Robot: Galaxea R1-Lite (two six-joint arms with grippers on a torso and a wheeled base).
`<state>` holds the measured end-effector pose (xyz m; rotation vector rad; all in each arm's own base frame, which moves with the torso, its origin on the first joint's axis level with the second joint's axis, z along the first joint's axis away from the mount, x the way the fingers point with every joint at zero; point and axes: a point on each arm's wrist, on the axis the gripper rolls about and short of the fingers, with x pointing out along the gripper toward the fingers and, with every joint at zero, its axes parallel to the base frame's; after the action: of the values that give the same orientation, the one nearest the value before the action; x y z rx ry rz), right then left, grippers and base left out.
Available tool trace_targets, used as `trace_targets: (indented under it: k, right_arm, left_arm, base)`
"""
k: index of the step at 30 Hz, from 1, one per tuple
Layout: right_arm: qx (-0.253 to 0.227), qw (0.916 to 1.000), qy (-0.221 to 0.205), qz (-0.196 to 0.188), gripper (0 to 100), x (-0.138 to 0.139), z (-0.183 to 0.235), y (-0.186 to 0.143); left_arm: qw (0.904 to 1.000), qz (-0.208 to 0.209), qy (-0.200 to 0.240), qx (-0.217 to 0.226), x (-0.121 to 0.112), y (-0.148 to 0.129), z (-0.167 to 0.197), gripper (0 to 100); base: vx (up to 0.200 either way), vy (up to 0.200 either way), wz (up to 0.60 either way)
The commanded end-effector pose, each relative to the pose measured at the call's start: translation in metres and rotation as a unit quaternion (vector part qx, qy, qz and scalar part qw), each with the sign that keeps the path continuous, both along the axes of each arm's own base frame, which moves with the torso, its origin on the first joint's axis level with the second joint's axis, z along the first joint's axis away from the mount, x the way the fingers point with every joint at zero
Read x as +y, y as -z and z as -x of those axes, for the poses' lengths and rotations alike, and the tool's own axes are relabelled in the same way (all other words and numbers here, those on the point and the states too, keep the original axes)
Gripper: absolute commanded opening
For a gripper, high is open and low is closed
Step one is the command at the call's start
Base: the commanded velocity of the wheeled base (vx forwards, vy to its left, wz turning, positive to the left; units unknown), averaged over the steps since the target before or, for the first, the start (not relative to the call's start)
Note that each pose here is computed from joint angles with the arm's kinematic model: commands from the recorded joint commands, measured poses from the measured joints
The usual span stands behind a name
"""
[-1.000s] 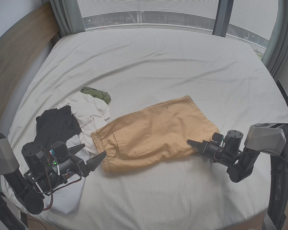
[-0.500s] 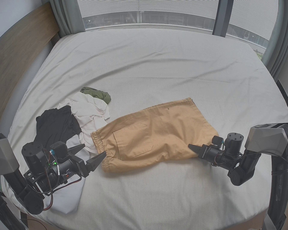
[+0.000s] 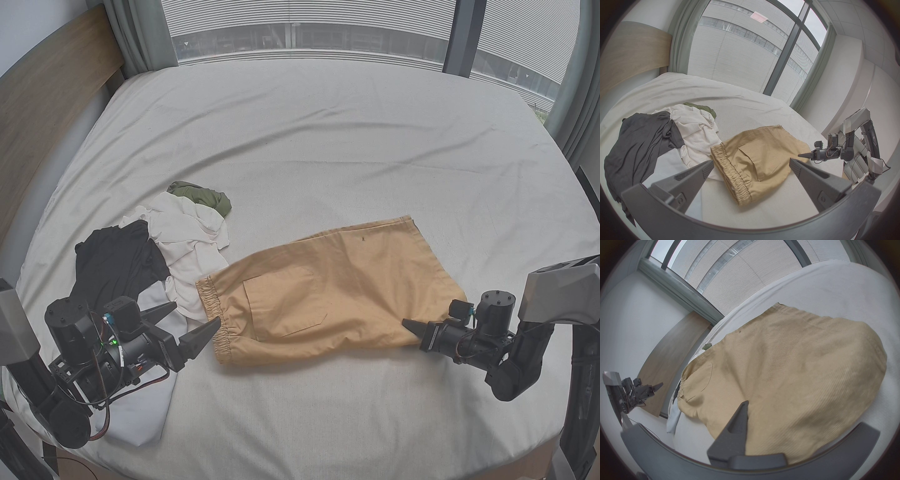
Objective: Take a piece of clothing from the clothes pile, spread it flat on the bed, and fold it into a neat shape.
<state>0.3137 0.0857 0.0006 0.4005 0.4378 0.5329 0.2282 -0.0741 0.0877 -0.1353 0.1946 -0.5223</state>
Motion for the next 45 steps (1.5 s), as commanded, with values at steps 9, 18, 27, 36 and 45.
trace_targets:
  k: [9,18,27,36,45]
  right_arm:
    - [0.036,0.9988,0.003,0.033,0,-0.011,0.032,0.004]
    - [0.082,0.9935,-0.001,0.078,0,-0.018,0.064,0.015]
    - [0.105,0.9881,0.021,0.110,0,-0.023,0.081,0.017]
    - [0.130,0.9844,0.021,0.117,0,-0.028,0.100,0.013]
    - [0.129,0.9807,0.058,0.135,0,-0.033,0.105,0.009]
  left_arm:
    - [1.0000,0.000,0.001,0.003,0.000,0.001,0.001,100]
    - [1.0000,-0.001,0.002,0.008,0.000,0.003,0.002,100]
    - [1.0000,-0.002,0.003,0.009,0.000,0.003,0.002,100]
    - [0.9999,-0.003,0.003,0.012,0.000,0.004,0.003,100]
    - [0.9999,-0.003,0.005,0.014,0.000,0.005,0.004,100]
  base:
    - [0.000,0.000,0.00]
    - [0.000,0.000,0.00]
    - [0.000,0.000,0.00]
    - [0.000,0.000,0.00]
    - [0.000,0.000,0.00]
